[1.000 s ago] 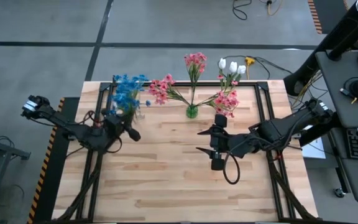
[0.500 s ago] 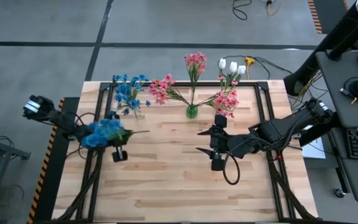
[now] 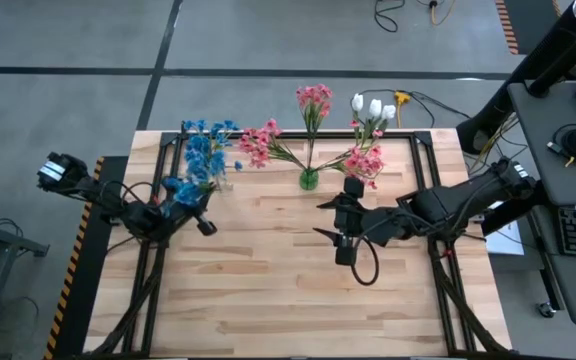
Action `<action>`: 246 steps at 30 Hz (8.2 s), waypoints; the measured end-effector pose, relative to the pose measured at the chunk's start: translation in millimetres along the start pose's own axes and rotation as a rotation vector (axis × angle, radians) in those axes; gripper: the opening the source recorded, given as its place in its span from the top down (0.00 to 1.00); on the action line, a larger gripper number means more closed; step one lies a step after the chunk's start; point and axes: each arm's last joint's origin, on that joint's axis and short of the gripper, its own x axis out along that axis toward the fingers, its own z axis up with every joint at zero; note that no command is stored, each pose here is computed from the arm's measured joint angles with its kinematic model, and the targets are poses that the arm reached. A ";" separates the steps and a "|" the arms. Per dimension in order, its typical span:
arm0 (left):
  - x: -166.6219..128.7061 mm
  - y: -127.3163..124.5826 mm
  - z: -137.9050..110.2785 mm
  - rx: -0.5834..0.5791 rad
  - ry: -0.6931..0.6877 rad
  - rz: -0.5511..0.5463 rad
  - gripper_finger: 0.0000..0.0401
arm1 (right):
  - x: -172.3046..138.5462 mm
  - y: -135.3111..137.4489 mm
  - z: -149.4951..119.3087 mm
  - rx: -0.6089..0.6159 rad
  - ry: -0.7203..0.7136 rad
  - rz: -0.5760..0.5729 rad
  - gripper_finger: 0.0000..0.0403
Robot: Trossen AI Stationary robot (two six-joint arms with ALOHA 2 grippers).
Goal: Sort flowers into vase by color
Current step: Put the blue flowers into the left transparent vase, then adjust the blue flowers on the left transparent vase
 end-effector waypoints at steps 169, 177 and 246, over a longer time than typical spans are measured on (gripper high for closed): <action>27.7 11.3 71.3 -0.186 0.343 0.380 0.31 | 8.6 -8.5 -5.2 -0.010 0.027 -0.025 0.43; 34.6 13.9 89.9 -0.152 0.349 0.376 0.31 | 8.6 -8.4 -5.2 -0.010 0.027 -0.025 0.43; -6.3 -39.3 216.7 -0.064 0.273 -0.143 0.48 | 8.6 -8.4 -5.2 0.006 0.026 -0.026 0.43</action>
